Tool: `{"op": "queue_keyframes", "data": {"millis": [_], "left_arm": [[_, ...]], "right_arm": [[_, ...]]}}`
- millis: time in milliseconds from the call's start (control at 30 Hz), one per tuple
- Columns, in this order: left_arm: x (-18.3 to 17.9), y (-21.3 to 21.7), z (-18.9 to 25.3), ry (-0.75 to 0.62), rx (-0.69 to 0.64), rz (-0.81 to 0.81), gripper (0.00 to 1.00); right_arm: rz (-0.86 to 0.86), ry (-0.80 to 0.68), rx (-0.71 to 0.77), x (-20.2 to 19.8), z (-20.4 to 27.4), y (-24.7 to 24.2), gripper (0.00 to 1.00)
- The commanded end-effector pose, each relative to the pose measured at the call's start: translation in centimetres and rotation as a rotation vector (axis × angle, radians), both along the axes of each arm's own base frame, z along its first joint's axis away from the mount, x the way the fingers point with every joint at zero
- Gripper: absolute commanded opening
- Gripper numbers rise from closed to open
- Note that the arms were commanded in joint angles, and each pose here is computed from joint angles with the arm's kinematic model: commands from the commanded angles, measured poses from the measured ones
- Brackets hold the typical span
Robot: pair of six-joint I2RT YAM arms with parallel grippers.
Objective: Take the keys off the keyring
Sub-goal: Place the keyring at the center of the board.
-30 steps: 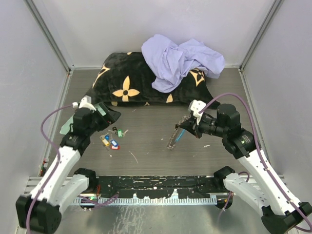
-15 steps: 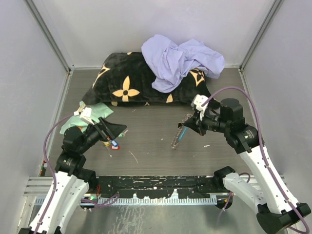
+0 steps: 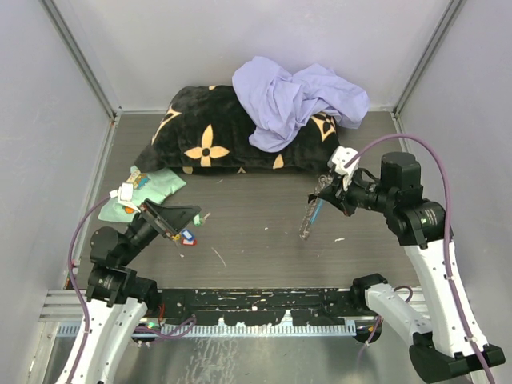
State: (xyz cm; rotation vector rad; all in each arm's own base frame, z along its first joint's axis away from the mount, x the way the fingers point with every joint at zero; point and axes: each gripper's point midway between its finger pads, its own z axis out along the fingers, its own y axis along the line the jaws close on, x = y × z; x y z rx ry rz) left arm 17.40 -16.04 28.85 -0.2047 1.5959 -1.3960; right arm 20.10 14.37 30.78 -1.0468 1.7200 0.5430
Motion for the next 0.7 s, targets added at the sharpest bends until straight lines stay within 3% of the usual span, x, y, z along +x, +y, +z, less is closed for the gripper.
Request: {"op": "queue_keyframes", "data": {"millis": [0, 300, 667], "left_arm": [[-1.6, -0.1, 2.9, -0.057, -0.024, -0.036, 0.98], [-3.3, 0.0, 3.1, -0.041, 0.077, -0.059, 0.98], [-4.9, 1.5, 2.4, -0.051, 0.262, -0.005, 0.98]], "right_arm": [[-0.021, -0.021, -0.045, 0.2, 0.3, -1.2, 0.01], [-0.179, 0.042, -0.077, 2.2, -2.0, -4.5, 0.01], [-0.373, 0.068, -0.322, 3.5, -5.5, -9.8, 0.02]]}}
